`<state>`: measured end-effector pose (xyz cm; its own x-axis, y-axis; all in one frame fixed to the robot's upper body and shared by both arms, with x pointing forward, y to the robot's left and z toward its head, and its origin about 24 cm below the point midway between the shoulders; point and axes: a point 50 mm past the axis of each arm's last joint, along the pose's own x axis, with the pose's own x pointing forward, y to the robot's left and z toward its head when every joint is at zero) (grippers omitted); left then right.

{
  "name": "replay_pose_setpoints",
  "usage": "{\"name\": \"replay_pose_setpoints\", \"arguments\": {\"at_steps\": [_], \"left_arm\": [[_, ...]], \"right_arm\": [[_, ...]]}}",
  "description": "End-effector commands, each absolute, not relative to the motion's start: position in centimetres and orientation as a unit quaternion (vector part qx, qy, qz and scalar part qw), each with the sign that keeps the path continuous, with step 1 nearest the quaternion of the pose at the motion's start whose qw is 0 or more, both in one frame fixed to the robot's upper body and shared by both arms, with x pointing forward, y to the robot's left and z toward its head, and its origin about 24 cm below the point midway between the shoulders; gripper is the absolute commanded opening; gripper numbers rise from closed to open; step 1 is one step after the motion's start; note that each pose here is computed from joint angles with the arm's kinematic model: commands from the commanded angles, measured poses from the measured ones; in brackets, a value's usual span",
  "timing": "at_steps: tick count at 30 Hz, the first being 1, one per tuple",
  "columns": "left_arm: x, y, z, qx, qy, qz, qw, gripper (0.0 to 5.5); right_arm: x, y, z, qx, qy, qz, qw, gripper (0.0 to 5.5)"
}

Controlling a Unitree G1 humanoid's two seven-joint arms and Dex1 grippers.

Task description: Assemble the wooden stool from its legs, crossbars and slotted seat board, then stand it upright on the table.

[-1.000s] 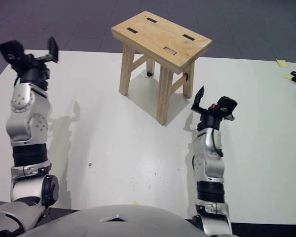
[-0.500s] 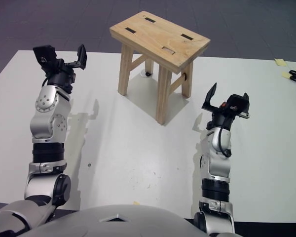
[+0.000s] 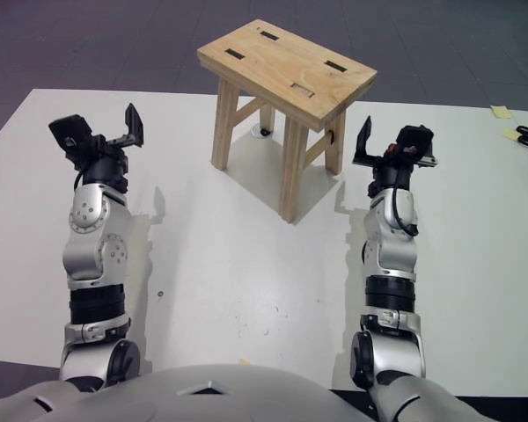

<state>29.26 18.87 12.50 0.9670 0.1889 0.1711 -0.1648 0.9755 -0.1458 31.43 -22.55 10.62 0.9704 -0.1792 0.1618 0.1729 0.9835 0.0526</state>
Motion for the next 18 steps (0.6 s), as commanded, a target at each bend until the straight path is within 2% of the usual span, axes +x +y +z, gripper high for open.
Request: {"name": "replay_pose_setpoints", "arguments": {"at_steps": [1, 2, 4, 6, 13, 18], "left_arm": [[29.4, 18.5, 13.2, -0.008, -0.108, 0.083, 0.991, 5.36], [29.5, 18.5, 13.3, -0.037, -0.106, 0.091, 0.99, 5.36], [29.6, 18.3, 13.4, -0.012, -0.114, 0.094, 0.989, 5.36], [29.6, 17.9, 13.2, -0.047, -0.11, 0.098, 0.988, 5.36], [29.0, 17.7, 12.5, -0.047, -0.099, 0.106, 0.988, 5.36], [28.9, 18.8, 13.0, -0.049, -0.098, 0.111, 0.988, 5.36]], "right_arm": [[32.1, -22.9, 11.1, 0.013, -0.077, -0.077, 0.994, 5.4], [32.2, -22.9, 11.2, 0.016, -0.077, -0.076, 0.994, 5.4], [32.6, -22.8, 11.7, 0.011, -0.082, -0.063, 0.995, 5.4], [32.9, -22.6, 12.0, 0.008, -0.083, -0.055, 0.995, 5.4], [33.1, -22.6, 12.2, 0.007, -0.08, -0.044, 0.996, 5.4], [32.3, -22.4, 11.2, 0.014, -0.067, -0.052, 0.996, 5.4]]}}
